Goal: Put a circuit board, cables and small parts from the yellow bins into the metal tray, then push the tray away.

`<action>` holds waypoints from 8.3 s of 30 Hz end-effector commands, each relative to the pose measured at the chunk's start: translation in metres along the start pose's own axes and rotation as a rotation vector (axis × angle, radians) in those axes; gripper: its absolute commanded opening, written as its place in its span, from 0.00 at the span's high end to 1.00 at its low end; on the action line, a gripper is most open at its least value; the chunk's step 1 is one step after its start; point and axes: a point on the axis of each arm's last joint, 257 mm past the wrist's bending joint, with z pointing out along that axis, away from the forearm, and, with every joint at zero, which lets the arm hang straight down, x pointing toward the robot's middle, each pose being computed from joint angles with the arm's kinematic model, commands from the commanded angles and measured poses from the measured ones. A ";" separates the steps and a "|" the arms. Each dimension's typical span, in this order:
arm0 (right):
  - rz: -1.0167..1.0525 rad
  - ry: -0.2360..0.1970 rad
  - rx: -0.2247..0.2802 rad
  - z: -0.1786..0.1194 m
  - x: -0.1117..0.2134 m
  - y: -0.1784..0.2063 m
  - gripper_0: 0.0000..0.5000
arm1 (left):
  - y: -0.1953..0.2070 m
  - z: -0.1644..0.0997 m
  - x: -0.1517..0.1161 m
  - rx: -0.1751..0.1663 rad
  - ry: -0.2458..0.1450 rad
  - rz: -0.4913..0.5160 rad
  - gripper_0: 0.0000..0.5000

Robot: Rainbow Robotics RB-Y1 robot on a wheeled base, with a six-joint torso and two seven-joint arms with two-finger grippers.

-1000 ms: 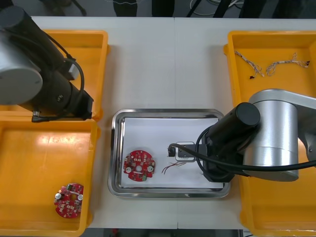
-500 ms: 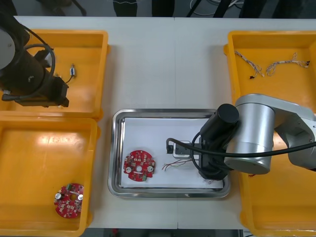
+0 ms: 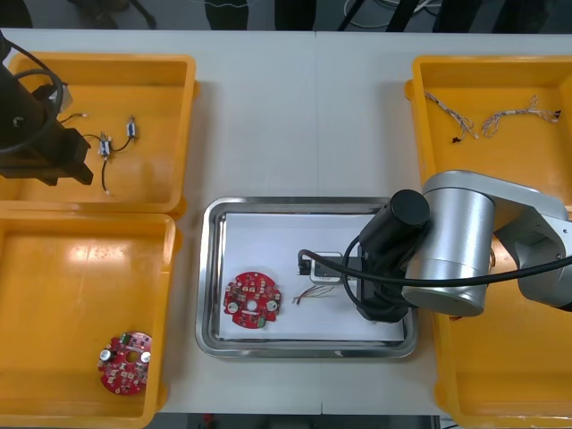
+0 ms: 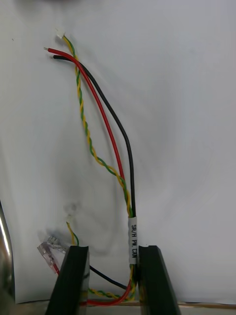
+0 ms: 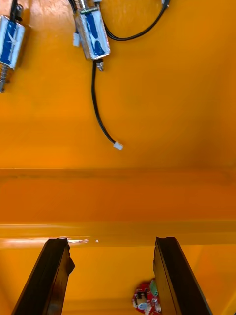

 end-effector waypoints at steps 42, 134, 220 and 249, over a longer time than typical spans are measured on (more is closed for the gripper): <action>0.255 -0.010 0.073 -0.139 -0.005 -0.019 0.00 | 0.038 0.019 -0.117 -0.085 -0.193 0.242 0.00; 1.600 -0.173 0.347 -0.151 0.220 -0.347 0.00 | 0.054 -0.015 -0.087 -0.139 -0.150 0.271 1.00; 1.817 -0.254 0.306 -0.039 0.216 -0.346 0.00 | -0.260 0.096 0.075 0.029 -0.175 -0.053 1.00; 1.795 -0.239 0.309 -0.014 0.229 -0.330 1.00 | -0.261 0.099 0.070 0.044 -0.217 -0.089 0.00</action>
